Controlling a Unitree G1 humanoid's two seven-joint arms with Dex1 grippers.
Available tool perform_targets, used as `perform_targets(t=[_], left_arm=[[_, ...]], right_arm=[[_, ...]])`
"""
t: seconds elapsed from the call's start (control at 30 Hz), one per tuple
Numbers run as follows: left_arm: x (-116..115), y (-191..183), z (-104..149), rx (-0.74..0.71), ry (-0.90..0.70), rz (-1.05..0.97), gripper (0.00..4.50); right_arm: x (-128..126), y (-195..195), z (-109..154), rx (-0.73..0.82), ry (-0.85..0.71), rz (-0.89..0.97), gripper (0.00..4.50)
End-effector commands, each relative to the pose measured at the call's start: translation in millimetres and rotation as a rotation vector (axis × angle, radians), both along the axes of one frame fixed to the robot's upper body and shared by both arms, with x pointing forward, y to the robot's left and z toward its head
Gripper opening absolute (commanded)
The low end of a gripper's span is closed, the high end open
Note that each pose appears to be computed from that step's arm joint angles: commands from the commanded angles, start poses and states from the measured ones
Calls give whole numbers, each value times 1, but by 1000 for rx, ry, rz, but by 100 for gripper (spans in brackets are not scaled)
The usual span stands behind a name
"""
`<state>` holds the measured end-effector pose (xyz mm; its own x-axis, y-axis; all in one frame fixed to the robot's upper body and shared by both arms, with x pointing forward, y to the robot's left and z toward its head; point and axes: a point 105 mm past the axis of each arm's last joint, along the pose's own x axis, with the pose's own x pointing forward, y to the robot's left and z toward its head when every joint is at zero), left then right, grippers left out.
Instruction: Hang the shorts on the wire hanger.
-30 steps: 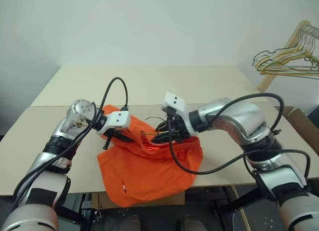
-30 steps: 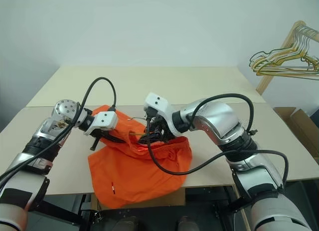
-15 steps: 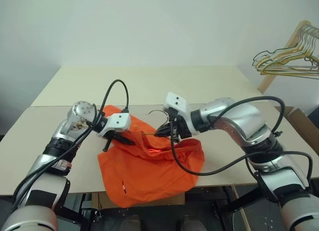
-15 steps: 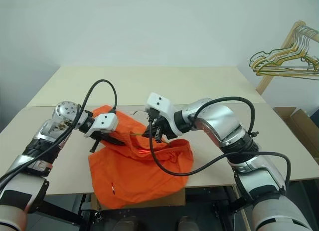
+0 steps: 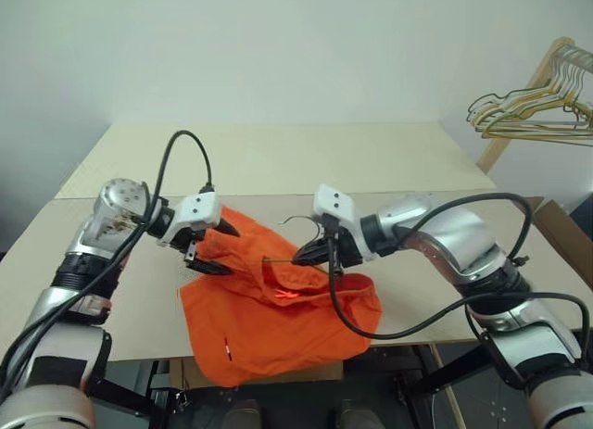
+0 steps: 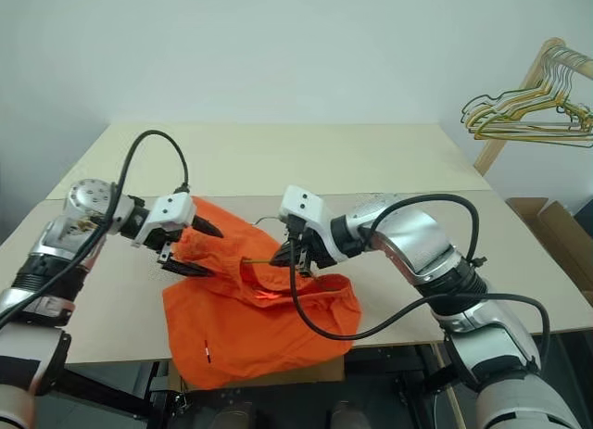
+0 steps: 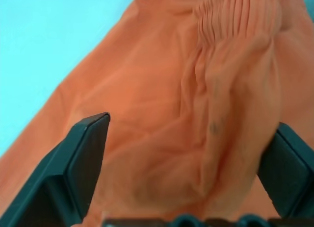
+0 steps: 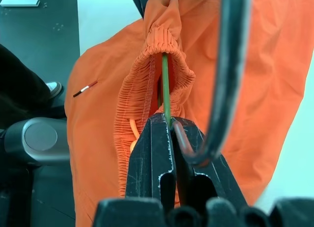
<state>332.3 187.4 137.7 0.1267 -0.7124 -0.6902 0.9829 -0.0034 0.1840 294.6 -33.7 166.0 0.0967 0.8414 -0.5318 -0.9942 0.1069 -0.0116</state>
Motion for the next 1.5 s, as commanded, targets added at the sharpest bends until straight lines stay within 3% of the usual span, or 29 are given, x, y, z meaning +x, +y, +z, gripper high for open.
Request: perform_targets(t=[0.03,0.37,0.47,0.9,1.5], left_arm=[[1,8,0,42,-86,-13,446],[5,19,-24,126,-123,-9,446],[11,15,-24,101,-138,12,389],[18,18,-15,76,-157,48,1],[12,25,-4,44,-135,75,1]], right_arm=[[2,-4,18,34,-68,5,0],[3,-15,22,24,-78,-10,0],[2,-17,22,21,-79,-12,0],[1,-26,22,0,-91,-15,0],[10,-44,6,-86,-150,-65,0]])
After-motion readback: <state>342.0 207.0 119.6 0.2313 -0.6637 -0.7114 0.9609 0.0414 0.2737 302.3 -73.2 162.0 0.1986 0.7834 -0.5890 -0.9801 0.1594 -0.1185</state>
